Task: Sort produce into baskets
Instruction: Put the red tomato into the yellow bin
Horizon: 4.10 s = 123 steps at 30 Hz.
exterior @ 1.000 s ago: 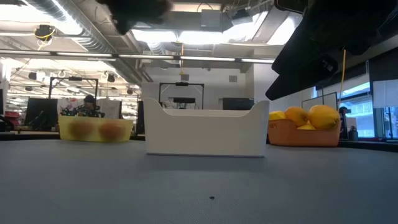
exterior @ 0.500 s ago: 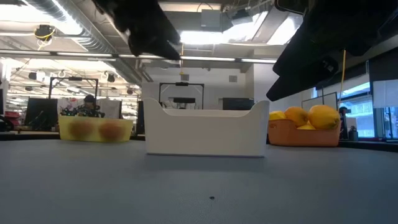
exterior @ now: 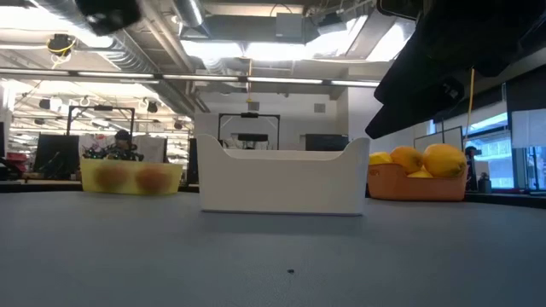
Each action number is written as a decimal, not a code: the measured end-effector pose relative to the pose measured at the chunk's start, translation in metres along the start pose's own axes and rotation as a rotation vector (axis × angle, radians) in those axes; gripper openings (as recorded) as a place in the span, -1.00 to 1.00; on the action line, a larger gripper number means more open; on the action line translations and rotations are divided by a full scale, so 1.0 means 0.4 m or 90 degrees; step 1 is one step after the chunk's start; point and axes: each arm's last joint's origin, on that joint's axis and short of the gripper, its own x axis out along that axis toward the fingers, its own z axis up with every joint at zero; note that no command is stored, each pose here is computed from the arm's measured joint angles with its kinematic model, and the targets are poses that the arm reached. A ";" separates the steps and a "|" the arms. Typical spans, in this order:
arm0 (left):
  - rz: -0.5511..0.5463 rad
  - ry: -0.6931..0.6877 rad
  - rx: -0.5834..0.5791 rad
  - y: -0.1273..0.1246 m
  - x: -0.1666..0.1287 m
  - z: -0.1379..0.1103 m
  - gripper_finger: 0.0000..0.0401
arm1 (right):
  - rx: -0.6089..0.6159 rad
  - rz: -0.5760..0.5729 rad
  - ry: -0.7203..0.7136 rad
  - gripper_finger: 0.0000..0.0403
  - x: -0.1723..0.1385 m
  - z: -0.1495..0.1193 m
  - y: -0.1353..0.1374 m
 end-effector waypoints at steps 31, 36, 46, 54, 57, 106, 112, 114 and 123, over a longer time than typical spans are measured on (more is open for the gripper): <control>0.026 0.063 0.049 -0.027 0.001 -0.058 0.91 | -0.010 0.001 -0.002 0.58 0.000 0.001 0.001; 0.008 0.074 -0.033 -0.030 0.000 -0.058 0.83 | -0.009 0.002 -0.003 0.58 0.001 0.001 0.001; -0.007 0.131 -0.123 -0.074 -0.018 -0.116 0.83 | -0.008 0.000 -0.008 0.58 0.001 0.002 0.001; 0.058 0.227 -0.229 -0.107 -0.059 -0.215 0.81 | -0.010 0.000 -0.008 0.58 0.001 0.002 0.001; 0.094 0.254 -0.259 -0.110 -0.076 -0.246 0.81 | -0.012 0.002 -0.006 0.58 0.001 0.002 0.002; 0.252 0.670 -0.440 -0.162 0.041 -0.420 0.81 | -0.012 0.030 -0.005 0.58 0.012 0.024 -0.010; 0.251 0.705 -0.436 -0.162 0.055 -0.428 0.81 | -0.012 0.031 -0.006 0.58 0.012 0.024 -0.010; 0.246 0.706 -0.434 -0.160 0.058 -0.424 0.81 | -0.012 0.031 -0.006 0.58 0.012 0.024 -0.010; 0.211 0.678 -0.413 -0.135 0.090 -0.387 0.81 | -0.013 0.029 -0.007 0.58 0.012 0.024 -0.010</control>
